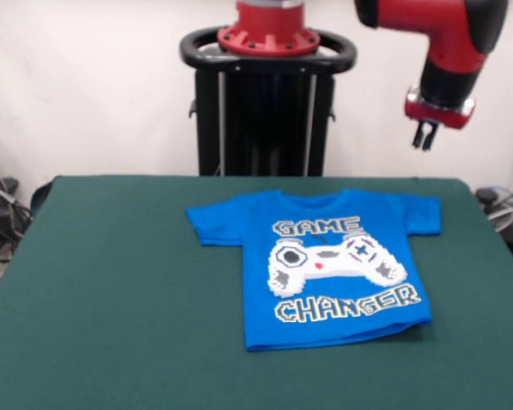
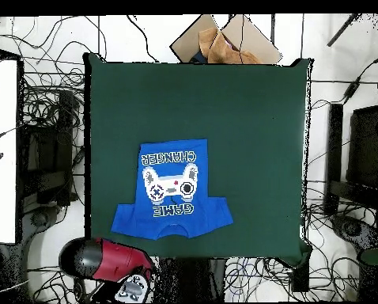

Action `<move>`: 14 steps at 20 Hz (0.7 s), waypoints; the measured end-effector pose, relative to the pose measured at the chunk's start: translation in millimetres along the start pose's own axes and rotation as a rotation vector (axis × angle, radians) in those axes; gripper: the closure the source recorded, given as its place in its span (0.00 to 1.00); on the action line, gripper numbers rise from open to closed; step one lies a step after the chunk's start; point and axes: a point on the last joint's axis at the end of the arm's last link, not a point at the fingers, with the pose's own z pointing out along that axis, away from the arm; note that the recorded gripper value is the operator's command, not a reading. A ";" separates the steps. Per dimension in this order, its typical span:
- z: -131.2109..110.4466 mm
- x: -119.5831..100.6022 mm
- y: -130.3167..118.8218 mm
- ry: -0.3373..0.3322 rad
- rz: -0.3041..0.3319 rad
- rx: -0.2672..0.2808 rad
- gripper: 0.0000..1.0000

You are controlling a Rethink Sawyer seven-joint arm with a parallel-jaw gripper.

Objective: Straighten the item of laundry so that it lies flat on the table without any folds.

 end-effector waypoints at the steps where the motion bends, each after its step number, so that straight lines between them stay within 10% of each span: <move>1: -2.5 -2.4 -0.8 -0.009 0.003 0.000 1.00; 14: -54.5 -108.3 -31.2 -0.298 0.105 -0.045 1.00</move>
